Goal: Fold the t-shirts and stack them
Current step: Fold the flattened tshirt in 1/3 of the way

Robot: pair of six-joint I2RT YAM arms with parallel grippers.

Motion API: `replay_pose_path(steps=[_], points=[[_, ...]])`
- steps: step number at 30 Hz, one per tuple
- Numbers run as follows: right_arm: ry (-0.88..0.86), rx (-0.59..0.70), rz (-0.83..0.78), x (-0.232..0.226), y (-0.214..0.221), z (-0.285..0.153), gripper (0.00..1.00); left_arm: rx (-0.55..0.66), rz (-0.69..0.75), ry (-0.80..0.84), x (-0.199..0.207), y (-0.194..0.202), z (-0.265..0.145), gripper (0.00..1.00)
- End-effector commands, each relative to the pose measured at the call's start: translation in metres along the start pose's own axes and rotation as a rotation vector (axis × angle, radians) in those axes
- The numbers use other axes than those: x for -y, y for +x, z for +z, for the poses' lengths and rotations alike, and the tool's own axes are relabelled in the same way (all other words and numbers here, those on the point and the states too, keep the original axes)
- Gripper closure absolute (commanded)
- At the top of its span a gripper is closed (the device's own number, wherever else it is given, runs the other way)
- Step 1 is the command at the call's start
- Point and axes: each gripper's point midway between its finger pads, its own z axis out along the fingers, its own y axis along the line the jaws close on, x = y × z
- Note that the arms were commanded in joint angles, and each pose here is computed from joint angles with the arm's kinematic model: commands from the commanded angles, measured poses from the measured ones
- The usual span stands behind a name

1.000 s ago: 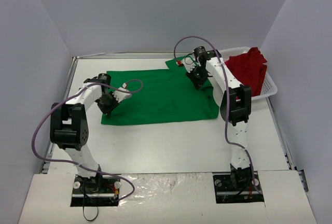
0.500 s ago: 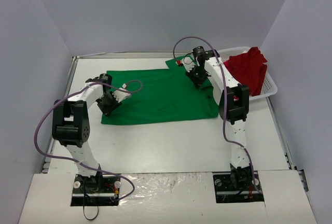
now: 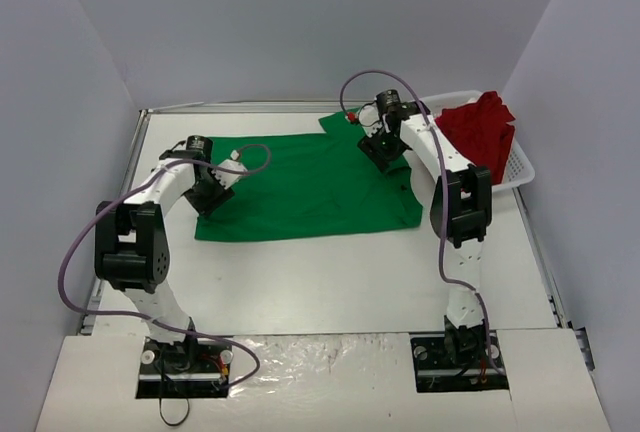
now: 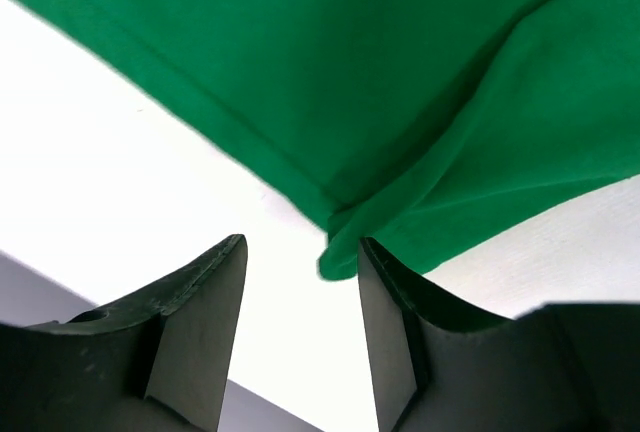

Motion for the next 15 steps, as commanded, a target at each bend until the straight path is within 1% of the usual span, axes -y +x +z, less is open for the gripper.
replay_pose_path(steps=[1, 6, 8, 9, 10, 11, 12, 13, 14, 15], points=[[0.058, 0.092, 0.025, 0.007, -0.007, -0.061, 0.45, 0.057, -0.03, -0.114, -0.019, -0.008, -0.033, 0.53], [0.035, 0.075, 0.031, -0.014, 0.025, -0.077, 0.45, 0.076, -0.044, -0.143, -0.016, -0.005, -0.041, 0.52], [0.048, 0.089, 0.037, -0.017, 0.031, -0.086, 0.45, 0.074, -0.042, -0.143, -0.012, -0.001, -0.039, 0.52], [0.039, 0.066, 0.045, -0.023, 0.043, -0.082, 0.45, 0.073, -0.04, -0.151, -0.013, 0.0, -0.038, 0.52], [0.038, 0.066, 0.045, -0.026, 0.046, -0.083, 0.45, 0.066, -0.039, -0.149, -0.012, 0.002, -0.036, 0.52], [0.041, 0.077, 0.045, -0.028, 0.048, -0.089, 0.45, 0.058, -0.038, -0.14, -0.01, 0.005, -0.034, 0.54], [0.03, 0.06, 0.054, -0.033, 0.057, -0.087, 0.45, 0.061, -0.037, -0.111, -0.004, 0.005, -0.033, 0.58], [0.025, 0.054, 0.056, -0.036, 0.061, -0.088, 0.45, 0.067, -0.033, -0.094, 0.0, 0.005, -0.033, 0.7], [0.027, 0.067, 0.06, -0.038, 0.063, -0.095, 0.45, 0.076, -0.026, -0.045, 0.012, 0.007, -0.03, 0.75], [0.023, 0.062, 0.059, -0.041, 0.067, -0.096, 0.45, 0.081, -0.012, -0.032, 0.016, 0.007, -0.029, 0.76]])
